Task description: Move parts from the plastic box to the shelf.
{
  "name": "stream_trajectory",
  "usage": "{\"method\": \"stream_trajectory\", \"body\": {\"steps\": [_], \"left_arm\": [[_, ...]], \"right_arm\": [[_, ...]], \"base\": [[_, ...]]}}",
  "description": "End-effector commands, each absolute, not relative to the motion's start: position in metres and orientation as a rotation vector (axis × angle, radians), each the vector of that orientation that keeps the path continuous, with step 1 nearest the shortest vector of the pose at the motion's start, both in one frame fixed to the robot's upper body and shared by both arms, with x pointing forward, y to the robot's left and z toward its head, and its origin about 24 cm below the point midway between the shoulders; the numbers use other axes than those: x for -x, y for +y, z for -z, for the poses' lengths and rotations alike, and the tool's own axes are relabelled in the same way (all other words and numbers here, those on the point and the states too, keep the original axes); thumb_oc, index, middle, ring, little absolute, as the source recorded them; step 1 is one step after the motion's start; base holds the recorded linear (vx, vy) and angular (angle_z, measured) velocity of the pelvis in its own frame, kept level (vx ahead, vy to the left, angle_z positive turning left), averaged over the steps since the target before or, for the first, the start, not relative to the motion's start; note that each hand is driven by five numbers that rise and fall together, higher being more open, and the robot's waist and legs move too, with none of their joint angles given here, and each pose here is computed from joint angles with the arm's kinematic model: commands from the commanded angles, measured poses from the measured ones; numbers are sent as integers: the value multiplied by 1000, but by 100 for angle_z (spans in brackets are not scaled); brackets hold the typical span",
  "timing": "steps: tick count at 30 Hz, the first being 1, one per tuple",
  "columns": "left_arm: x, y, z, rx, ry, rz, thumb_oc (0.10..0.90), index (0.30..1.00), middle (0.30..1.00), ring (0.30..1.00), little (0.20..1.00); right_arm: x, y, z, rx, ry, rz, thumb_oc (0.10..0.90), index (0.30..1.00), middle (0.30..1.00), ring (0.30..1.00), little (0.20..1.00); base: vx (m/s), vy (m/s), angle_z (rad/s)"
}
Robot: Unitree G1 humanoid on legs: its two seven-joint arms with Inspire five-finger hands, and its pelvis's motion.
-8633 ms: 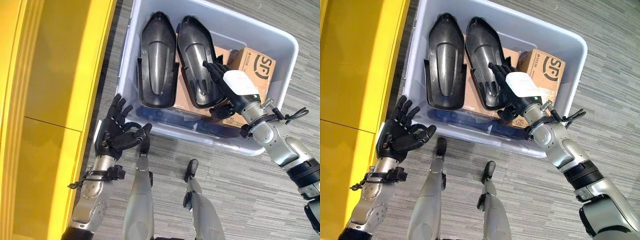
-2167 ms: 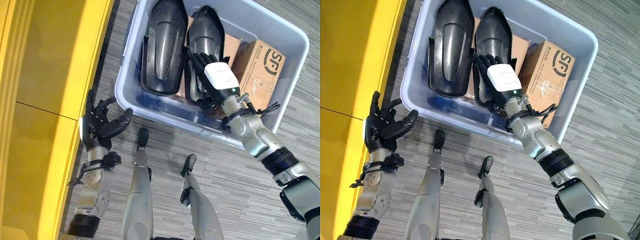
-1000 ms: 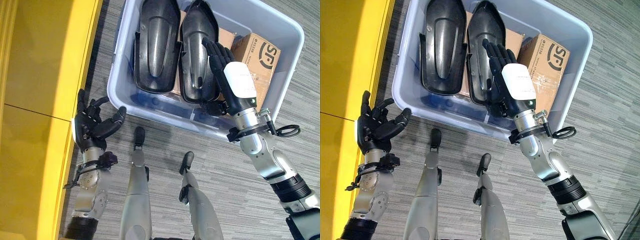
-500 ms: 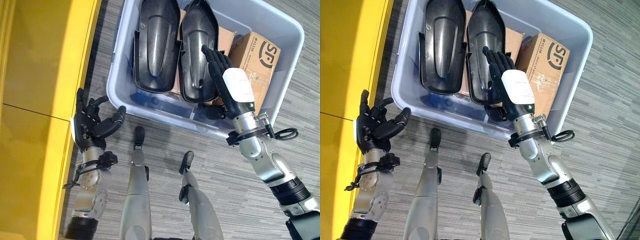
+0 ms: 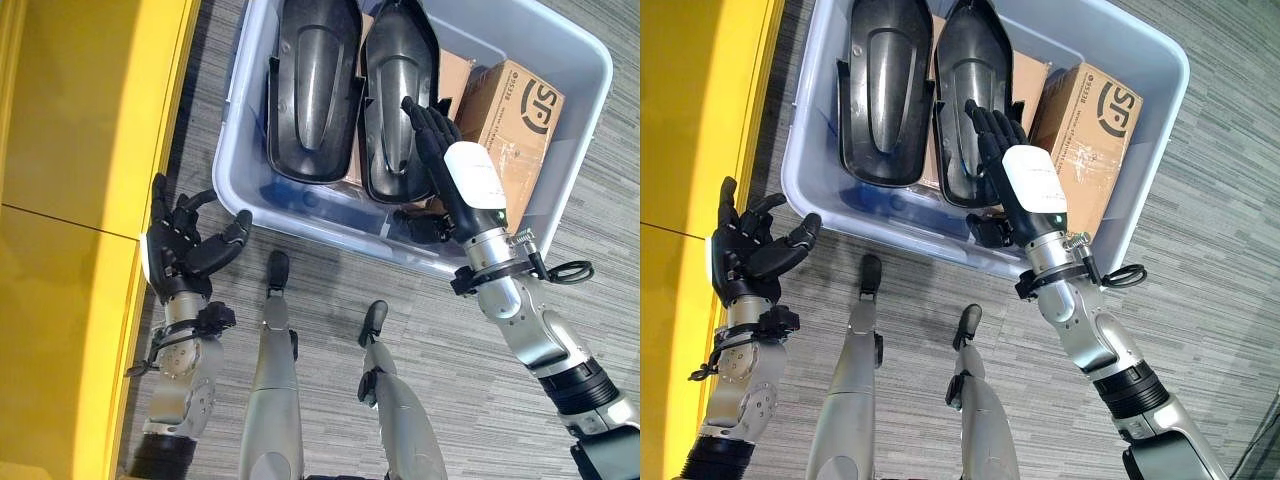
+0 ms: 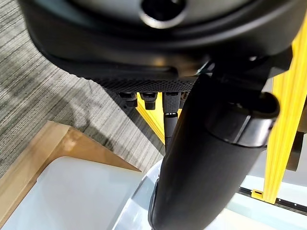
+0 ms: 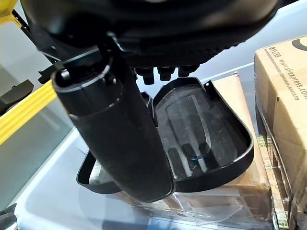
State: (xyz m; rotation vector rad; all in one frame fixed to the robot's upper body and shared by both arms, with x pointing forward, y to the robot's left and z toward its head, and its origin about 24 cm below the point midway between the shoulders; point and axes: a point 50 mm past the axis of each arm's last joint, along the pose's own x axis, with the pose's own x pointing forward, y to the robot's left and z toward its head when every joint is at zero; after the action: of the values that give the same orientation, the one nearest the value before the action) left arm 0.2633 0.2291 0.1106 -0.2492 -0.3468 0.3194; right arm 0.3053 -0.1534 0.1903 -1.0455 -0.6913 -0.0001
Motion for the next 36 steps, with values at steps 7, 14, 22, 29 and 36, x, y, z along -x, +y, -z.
{"method": "stream_trajectory", "body": {"steps": [7, 14, 22, 29, 36], "left_arm": [[-253, 219, -125, 161, -417, -233, 900, 1000, 1000, 1000, 1000], [-254, 220, -125, 154, -421, -240, 900, 1000, 1000, 1000, 1000], [-254, 221, -128, 143, -437, -243, 900, 1000, 1000, 1000, 1000], [-253, 224, -128, 145, -440, -261, 900, 1000, 1000, 1000, 1000], [-255, 222, -129, 151, -446, -266, 900, 1000, 1000, 1000, 1000]], "right_arm": [[-295, -146, -242, 940, -943, 121, 900, 1000, 1000, 1000, 1000], [-298, -146, -246, 914, -953, 151, 900, 1000, 1000, 1000, 1000], [-304, -141, -253, 904, -973, 178, 900, 1000, 1000, 1000, 1000], [-310, -137, -258, 928, -986, 201, 900, 1000, 1000, 1000, 1000], [-315, -141, -259, 986, -974, 238, 900, 1000, 1000, 1000, 1000]], "base": [[0, 0, 0], [0, 0, 0], [-27, 10, -1], [-52, 15, -4], [-35, 26, 4]]}}
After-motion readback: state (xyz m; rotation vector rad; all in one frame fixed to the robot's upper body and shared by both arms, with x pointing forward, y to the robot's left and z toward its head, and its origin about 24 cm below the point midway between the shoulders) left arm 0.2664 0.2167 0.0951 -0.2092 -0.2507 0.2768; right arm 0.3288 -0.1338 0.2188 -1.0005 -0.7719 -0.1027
